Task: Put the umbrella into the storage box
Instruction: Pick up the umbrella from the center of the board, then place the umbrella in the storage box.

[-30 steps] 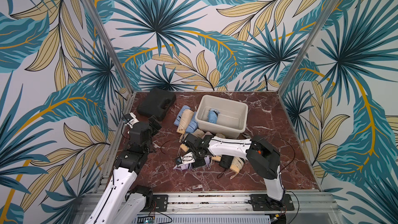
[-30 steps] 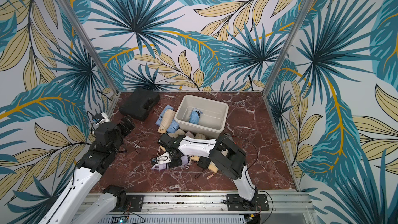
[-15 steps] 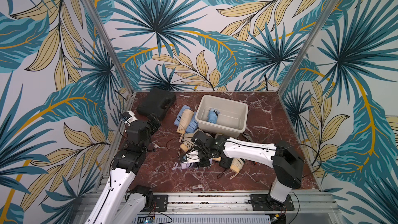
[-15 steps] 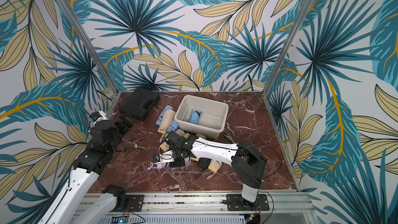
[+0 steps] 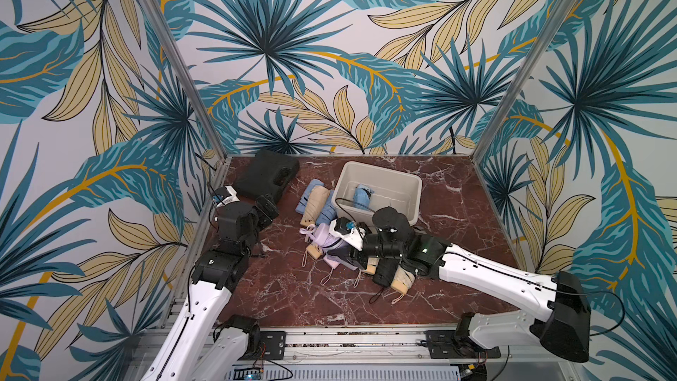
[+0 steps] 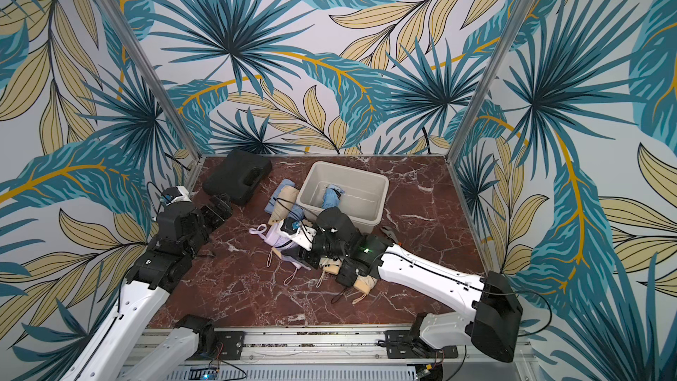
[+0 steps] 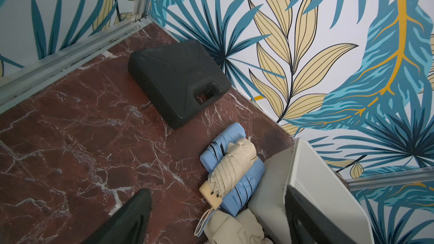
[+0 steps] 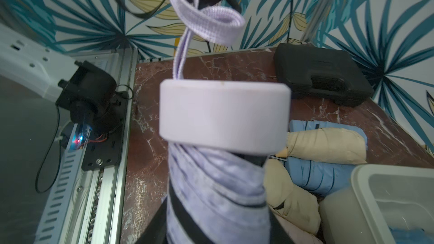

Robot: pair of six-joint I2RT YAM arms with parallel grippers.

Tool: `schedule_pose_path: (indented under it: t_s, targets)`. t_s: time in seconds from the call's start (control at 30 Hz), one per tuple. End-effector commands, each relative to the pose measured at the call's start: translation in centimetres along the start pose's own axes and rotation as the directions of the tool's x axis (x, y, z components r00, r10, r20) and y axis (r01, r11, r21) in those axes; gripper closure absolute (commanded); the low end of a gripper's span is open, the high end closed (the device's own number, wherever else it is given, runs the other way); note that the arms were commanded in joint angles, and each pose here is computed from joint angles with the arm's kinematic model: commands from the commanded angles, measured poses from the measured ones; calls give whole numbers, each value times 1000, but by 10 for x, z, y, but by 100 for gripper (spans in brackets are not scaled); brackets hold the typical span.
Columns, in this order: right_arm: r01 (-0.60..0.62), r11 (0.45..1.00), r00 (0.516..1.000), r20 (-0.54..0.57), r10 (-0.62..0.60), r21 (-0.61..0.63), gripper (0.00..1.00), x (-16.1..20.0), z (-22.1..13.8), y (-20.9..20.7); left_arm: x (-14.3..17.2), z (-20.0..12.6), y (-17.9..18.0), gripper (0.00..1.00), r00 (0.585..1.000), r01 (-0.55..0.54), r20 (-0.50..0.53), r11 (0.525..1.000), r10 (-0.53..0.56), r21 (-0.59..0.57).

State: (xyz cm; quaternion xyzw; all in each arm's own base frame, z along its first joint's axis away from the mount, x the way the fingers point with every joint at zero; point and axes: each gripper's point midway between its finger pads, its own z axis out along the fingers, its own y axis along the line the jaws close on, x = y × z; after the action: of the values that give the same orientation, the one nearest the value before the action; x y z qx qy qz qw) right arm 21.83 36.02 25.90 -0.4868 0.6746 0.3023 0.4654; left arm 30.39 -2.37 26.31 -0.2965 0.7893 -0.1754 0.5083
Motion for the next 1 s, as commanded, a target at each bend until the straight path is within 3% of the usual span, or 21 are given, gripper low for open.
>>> schedule_pose_path:
  t_s: [0.0,0.17,0.33,0.43,0.63,0.77,0.87,0.97]
  targets:
    - [-230,965,965,159,209,127,68,-27,-19,-34,9,0,-6,8,997,-12,-74,999,14,30]
    - [-473,807,878,267,397,354,73,-45,-47,-94,18,9,-11,12,995,36,-98,997,-29,70]
    - [-621,616,780,310,543,484,75,-50,-52,-136,27,19,-30,14,986,-7,-162,989,30,146]
    - [-702,453,691,372,620,550,78,-37,-59,-176,31,23,-43,16,978,-36,-196,981,74,190]
    - [-788,262,553,454,699,557,78,-13,-50,-224,36,21,-95,16,961,-169,-152,926,232,339]
    - [-768,133,511,473,717,627,79,19,-55,-250,47,32,-119,18,953,-175,-168,910,252,375]
    - [-741,68,492,471,732,668,79,47,-62,-266,68,35,-143,19,951,-169,-167,887,262,430]
    - [-725,34,470,458,755,688,80,69,-63,-278,87,42,-153,19,954,-144,-182,900,236,412]
